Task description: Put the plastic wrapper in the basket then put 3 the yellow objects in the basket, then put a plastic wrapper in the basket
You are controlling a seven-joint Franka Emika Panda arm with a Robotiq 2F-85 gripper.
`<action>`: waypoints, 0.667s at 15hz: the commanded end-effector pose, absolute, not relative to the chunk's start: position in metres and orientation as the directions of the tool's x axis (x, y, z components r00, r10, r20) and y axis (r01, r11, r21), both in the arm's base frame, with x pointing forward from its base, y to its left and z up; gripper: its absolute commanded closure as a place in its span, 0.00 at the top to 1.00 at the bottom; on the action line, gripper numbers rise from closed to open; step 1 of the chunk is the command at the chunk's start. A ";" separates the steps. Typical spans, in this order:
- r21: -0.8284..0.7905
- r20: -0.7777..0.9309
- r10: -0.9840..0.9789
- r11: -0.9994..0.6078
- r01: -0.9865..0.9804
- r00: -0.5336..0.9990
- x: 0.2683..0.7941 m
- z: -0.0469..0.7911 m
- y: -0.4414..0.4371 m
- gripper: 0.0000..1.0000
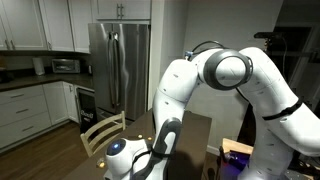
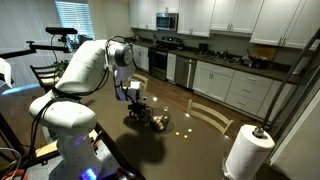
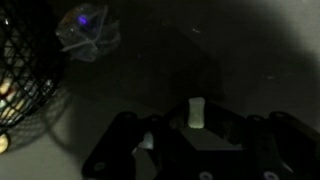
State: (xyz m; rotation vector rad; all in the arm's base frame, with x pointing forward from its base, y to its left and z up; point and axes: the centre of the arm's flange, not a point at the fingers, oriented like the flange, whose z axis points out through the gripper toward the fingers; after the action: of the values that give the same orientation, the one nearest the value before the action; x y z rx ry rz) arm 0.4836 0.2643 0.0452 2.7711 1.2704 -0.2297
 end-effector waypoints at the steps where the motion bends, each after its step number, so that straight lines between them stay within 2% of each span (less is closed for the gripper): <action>1: 0.039 -0.176 0.737 -0.658 0.752 0.653 0.474 0.069 0.263 0.05; 4: 0.044 -0.174 0.739 -0.654 0.755 0.651 0.473 0.088 0.265 0.06; 6: 0.058 -0.157 0.742 -0.651 0.757 0.651 0.471 0.101 0.267 0.02; 10: 0.064 -0.110 0.746 -0.654 0.754 0.657 0.473 0.132 0.265 0.03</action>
State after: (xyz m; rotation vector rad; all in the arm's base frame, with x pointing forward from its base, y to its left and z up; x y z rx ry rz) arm 0.4815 0.2730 0.0993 2.7646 1.2765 -0.1500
